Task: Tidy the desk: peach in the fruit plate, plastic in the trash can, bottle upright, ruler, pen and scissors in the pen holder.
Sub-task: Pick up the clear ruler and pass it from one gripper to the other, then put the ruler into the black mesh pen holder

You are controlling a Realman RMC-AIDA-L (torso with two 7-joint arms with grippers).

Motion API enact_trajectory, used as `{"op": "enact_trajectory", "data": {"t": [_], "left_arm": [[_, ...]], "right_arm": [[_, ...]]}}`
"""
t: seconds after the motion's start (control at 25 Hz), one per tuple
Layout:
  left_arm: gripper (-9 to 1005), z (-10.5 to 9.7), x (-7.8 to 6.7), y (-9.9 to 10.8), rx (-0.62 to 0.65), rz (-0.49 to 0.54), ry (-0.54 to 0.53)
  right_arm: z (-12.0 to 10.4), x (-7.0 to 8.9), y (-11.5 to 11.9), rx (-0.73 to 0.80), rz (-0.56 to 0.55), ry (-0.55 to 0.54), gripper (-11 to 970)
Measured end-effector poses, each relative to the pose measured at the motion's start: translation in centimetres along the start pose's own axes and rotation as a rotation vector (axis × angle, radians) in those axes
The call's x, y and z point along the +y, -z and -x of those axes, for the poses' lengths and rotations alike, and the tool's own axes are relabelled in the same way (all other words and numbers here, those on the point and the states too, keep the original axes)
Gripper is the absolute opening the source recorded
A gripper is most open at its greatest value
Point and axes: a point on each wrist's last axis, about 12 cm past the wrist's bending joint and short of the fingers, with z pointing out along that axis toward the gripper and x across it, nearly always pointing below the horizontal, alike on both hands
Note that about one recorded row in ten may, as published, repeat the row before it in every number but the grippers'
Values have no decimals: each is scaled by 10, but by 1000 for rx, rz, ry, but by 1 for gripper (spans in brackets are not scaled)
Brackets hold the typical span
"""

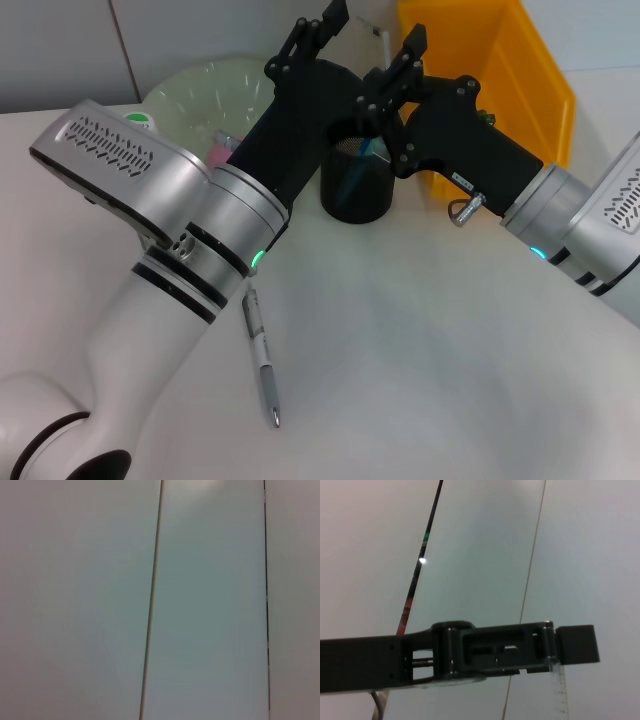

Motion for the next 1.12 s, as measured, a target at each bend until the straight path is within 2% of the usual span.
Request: {"op": "enact_trajectory", "data": {"t": [0.16, 0.2, 0.24, 0.32, 0.48, 0.64, 0.76, 0.96, 1.12], "left_arm": [[790, 1, 1, 5, -22, 7, 21], [796, 2, 1, 15, -46, -3, 47], [802, 2, 1, 15, -46, -3, 47], [808, 3, 4, 28, -70, -25, 67], [808, 3, 18, 55, -62, -73, 92], [807, 2, 27, 79, -1, -151, 72], [807, -2, 31, 89, 71, -231, 71], [807, -10, 52, 101, 208, -269, 179], [807, -10, 67, 113, 303, -312, 201]], "right_arm": [[0, -2, 2, -6, -17, 0, 10], [2, -7, 5, -20, -50, -1, 10], [2, -7, 5, -20, -50, -1, 11], [4, -11, 7, -37, -74, 1, 11], [11, -22, 13, -83, -101, -5, 11], [15, -29, 11, -103, -105, -12, 12], [18, -34, 4, -113, -105, -16, 12], [20, -40, -12, -91, -100, -77, 13], [18, -42, -28, -45, -96, -108, 13]]}}
